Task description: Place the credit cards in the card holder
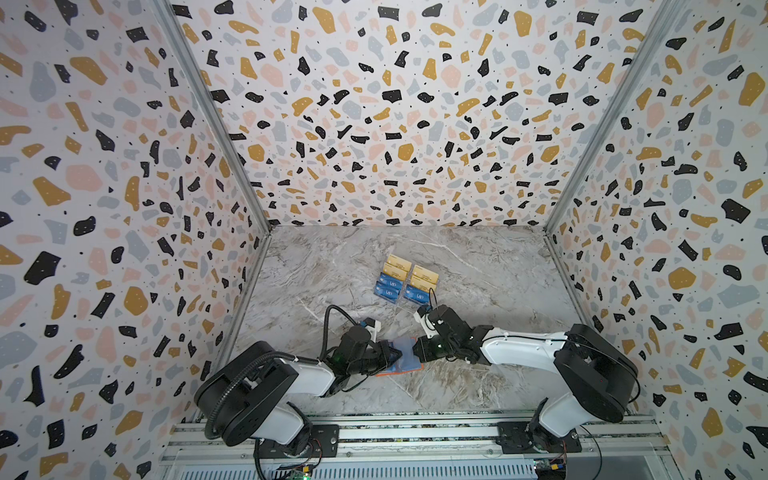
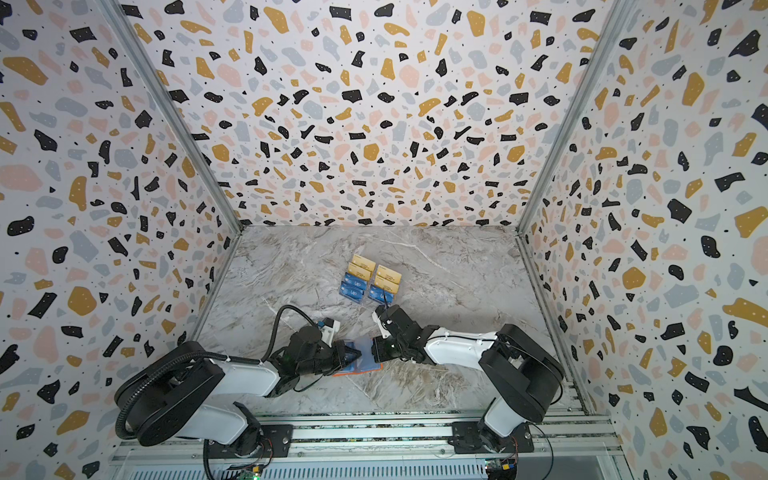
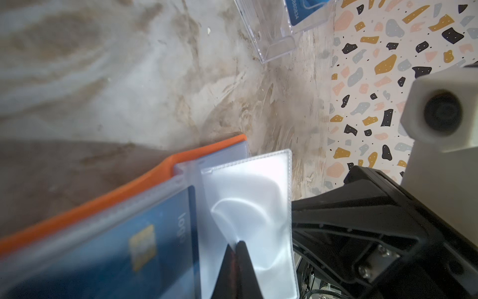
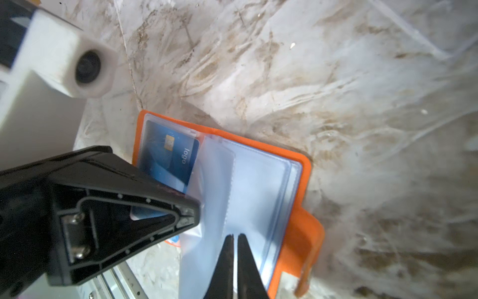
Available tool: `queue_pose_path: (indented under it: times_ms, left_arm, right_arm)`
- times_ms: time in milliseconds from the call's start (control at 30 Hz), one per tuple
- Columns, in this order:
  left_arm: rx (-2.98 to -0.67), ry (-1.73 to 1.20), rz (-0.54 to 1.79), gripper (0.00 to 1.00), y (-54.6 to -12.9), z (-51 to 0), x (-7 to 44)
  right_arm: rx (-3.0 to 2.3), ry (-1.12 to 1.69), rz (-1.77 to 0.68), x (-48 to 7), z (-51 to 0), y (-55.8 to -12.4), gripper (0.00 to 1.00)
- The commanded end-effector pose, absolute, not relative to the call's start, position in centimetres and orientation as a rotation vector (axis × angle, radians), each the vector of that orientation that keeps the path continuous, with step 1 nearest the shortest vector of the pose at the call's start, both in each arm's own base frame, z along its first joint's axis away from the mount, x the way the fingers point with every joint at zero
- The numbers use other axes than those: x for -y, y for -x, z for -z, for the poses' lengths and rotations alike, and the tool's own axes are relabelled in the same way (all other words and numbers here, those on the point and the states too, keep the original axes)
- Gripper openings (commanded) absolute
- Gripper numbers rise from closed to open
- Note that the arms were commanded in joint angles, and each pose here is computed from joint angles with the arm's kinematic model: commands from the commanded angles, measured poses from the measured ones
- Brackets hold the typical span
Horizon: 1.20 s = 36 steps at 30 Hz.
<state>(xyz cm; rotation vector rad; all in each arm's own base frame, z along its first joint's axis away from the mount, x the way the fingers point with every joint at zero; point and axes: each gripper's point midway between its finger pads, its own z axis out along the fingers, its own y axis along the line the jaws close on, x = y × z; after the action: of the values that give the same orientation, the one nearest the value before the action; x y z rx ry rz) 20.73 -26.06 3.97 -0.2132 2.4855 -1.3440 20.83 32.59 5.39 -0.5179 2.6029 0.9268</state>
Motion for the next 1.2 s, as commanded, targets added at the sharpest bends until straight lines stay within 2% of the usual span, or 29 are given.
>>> queue_pose_path:
  times_ms: [0,100,233,333,400,600,800,967,1167]
  left_arm:
    - [-2.455,0.168,1.371,0.02,-20.5,-4.5,26.1]
    - [-2.457,0.168,1.377,0.1,-20.4,-4.5,26.1]
    - [-2.446,0.17,1.389,0.39,-20.4,-5.1,26.1]
    - [-2.441,0.165,1.387,0.5,-20.5,-5.9,26.2]
    - [-2.443,0.159,1.386,0.53,-20.5,-6.4,26.2]
    - [-2.491,0.141,1.296,0.56,-19.8,-7.4,24.8]
    - [-2.49,0.226,1.181,0.55,-19.5,-8.6,21.0]
    - [-2.452,0.243,1.196,0.51,-19.5,-9.4,20.4]
    - [-2.522,0.195,1.152,0.44,-19.5,-8.2,20.7]
  right_arm:
    - [-2.572,0.541,-0.973,-33.6,-6.7,-20.9,0.08]
    - [-2.559,0.56,-1.02,-34.5,-6.9,-20.7,0.08]
    - [-2.565,0.584,-1.058,-35.1,-6.6,-20.4,0.08]
    - [-2.576,0.598,-1.091,-35.4,-6.1,-20.0,0.08]
    - [-2.573,0.608,-1.108,-35.7,-6.1,-19.8,0.08]
    - [-2.556,0.654,-1.169,-36.6,-6.4,-19.3,0.08]
    - [-2.526,0.694,-1.268,-38.0,-6.7,-18.4,0.08]
    - [-2.508,0.711,-1.362,-39.2,-6.7,-17.8,0.08]
    - [-2.532,0.636,-1.408,-39.9,-5.4,-18.1,0.07]
